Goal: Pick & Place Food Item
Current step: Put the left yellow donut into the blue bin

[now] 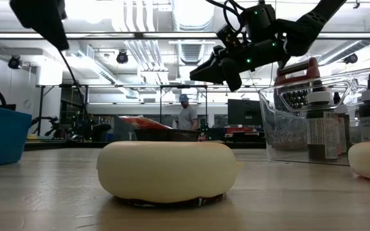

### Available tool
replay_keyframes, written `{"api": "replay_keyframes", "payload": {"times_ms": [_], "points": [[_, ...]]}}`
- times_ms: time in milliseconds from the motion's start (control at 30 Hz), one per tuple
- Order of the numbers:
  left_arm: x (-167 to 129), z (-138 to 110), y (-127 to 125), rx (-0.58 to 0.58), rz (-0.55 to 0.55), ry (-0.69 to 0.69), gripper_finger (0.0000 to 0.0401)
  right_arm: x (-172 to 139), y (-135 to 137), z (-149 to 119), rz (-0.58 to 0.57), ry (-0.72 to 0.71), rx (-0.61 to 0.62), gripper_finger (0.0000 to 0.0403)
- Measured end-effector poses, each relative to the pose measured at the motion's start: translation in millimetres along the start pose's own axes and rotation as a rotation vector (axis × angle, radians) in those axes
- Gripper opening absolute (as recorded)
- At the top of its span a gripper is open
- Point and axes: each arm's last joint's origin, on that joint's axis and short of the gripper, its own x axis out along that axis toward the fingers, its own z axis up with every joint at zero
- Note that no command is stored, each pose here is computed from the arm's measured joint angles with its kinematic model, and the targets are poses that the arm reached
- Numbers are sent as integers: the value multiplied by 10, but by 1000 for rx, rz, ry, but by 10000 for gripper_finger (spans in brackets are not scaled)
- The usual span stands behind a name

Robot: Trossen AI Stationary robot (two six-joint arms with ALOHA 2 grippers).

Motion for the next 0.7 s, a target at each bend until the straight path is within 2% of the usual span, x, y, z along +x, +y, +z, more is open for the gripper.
{"api": "replay_keyframes", "payload": {"times_ms": [200,400,700], "points": [[253,142,-118,22,-80,43,250,0,-1,1,0,0,2,139],[473,282,-274,68,-172,1,250,0,0,1,0,0,2,139],[907,347,-436,70,-182,32,250,1,0,0,0,0,2,139]]}}
